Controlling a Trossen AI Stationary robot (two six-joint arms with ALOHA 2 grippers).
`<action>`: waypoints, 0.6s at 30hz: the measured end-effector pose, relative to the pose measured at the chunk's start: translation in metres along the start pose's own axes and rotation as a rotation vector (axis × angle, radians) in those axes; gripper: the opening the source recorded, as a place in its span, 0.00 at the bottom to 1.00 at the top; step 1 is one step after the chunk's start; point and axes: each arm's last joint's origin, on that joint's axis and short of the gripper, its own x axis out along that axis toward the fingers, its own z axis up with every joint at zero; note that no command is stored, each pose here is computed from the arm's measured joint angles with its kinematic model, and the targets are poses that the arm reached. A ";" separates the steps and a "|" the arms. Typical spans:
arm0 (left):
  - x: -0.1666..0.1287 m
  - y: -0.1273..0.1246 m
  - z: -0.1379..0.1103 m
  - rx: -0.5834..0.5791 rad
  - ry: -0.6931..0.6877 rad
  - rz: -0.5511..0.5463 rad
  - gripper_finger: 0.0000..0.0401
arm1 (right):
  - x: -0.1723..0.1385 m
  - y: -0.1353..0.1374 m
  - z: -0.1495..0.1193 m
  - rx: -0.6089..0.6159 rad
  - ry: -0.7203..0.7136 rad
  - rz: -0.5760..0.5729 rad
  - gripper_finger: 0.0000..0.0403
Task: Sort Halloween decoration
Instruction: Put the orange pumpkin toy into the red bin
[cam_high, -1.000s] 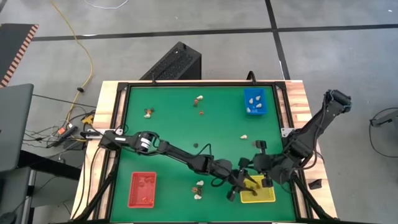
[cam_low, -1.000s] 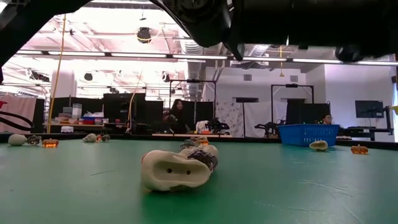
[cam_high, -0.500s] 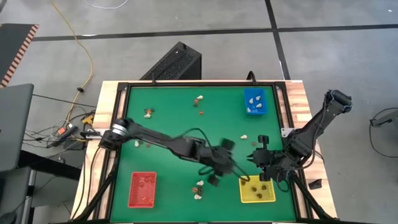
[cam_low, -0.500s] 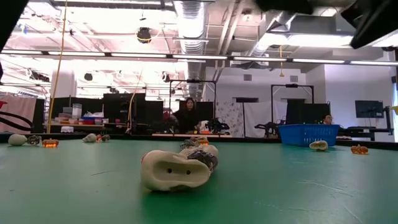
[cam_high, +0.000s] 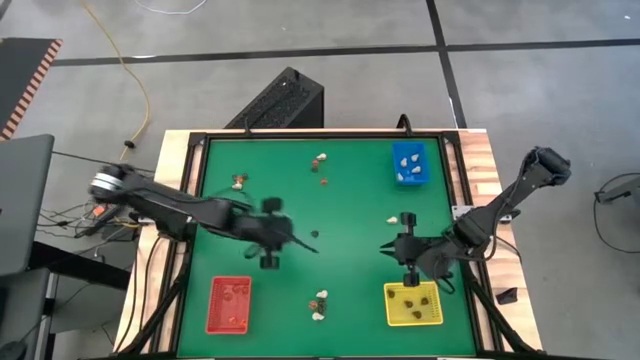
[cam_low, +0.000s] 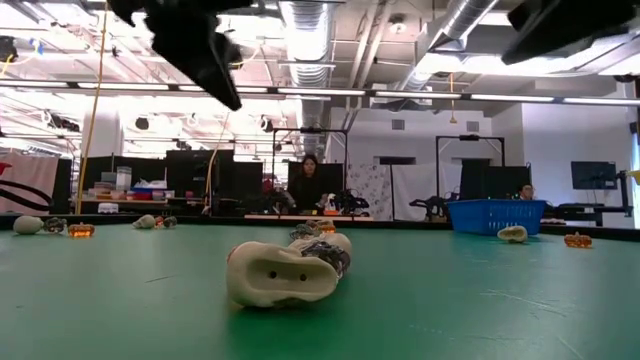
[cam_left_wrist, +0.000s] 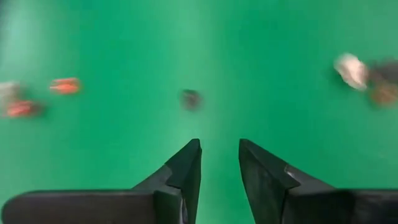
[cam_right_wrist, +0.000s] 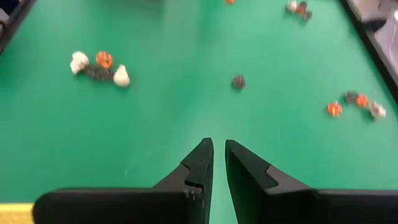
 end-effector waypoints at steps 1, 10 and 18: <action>-0.004 0.006 -0.014 -0.038 -0.041 0.050 0.24 | 0.002 -0.001 0.001 -0.003 -0.018 -0.001 0.19; -0.021 0.086 -0.102 -0.606 -0.119 0.423 0.21 | 0.026 -0.028 0.007 -0.003 -0.041 0.025 0.19; -0.002 0.141 -0.077 -0.562 -0.346 0.135 0.25 | 0.046 -0.069 0.010 -0.005 -0.012 -0.021 0.19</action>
